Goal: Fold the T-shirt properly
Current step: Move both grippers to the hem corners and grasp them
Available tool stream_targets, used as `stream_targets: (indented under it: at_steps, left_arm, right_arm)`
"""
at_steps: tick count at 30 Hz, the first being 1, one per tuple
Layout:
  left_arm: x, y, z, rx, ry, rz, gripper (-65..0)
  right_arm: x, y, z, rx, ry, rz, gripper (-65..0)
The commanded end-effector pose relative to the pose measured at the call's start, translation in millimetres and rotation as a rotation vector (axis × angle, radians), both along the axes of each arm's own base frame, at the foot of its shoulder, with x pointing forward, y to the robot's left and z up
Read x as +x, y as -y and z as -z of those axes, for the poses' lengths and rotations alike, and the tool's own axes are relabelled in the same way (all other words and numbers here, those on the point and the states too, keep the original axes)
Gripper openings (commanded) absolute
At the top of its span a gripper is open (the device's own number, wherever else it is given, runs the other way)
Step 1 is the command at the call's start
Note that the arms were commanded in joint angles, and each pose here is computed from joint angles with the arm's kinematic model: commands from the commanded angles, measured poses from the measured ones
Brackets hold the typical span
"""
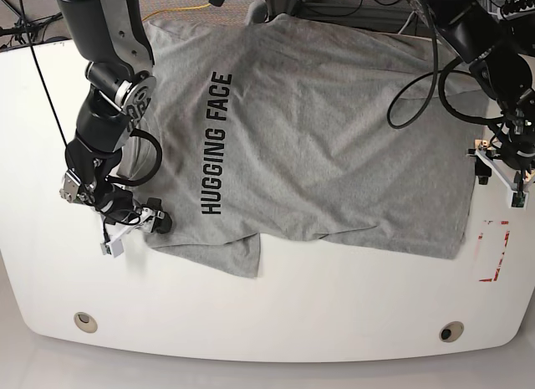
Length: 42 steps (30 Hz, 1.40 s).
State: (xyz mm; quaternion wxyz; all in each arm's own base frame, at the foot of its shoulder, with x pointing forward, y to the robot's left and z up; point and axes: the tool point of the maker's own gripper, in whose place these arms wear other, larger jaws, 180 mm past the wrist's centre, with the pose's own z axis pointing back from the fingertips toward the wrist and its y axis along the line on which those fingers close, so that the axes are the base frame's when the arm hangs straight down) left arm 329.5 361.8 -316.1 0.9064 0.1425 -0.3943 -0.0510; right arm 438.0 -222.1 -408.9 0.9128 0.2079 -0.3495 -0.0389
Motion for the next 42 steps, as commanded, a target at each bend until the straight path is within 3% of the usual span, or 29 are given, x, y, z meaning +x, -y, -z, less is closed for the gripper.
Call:
stream_targets:
  at_steps: [1, 4, 6, 10, 12, 16, 20, 26, 32, 36, 39, 42]
  left_arm:
    - [18, -6, -9, -0.019, 0.039, -0.006, -22.2]
    - [32, -18, -8, -0.062, 0.048, -0.055, -22.2]
    - [39, -20, 0, -0.106, 0.041, -0.085, -22.2]
    - [67, -8, 9, -0.152, 0.055, -0.055, -22.1]
    - [73, -3, 15, -0.155, 0.052, -0.047, -22.1]
    - [91, 4, 26, -0.196, 0.066, -0.077, -20.8]
    - [99, 6, 44, -0.250, 0.053, -0.119, -12.8]
    - [107, 1, 53, -0.284, 0.074, -0.138, -12.2]
    - [111, 13, 70, -0.355, 0.025, -0.143, -12.2]
    - [118, 30, 70, -0.388, 0.018, -0.075, -12.8]
    - [120, 48, 72, -0.403, 0.002, -0.001, -19.2]
    - [121, 59, 75, -0.391, -0.017, 0.039, -33.9]
  right_arm:
    - [1, 10, -4, -0.031, -0.014, 0.000, -25.4]
    - [2, 10, -5, -0.032, -0.013, -0.002, -33.9]
    - [3, 10, -6, -0.032, -0.011, -0.002, -44.1]
    - [4, 7, -6, -0.047, -0.013, -0.022, -60.7]
    - [4, 1, -5, -0.068, -0.019, -0.057, -65.0]
    - [6, -1, -6, -0.077, -0.010, -0.066, -65.0]
    - [6, -1, -6, -0.076, -0.011, -0.066, -65.0]
    - [6, -1, -6, -0.075, -0.006, -0.063, -65.0]
    - [6, 2, -7, -0.080, -0.006, -0.059, -65.0]
    - [7, 0, -7, -0.078, -0.005, -0.062, -65.0]
    - [7, 0, -7, -0.078, -0.004, -0.063, -65.0]
    - [7, 3, -8, -0.083, -0.004, -0.059, -65.0]
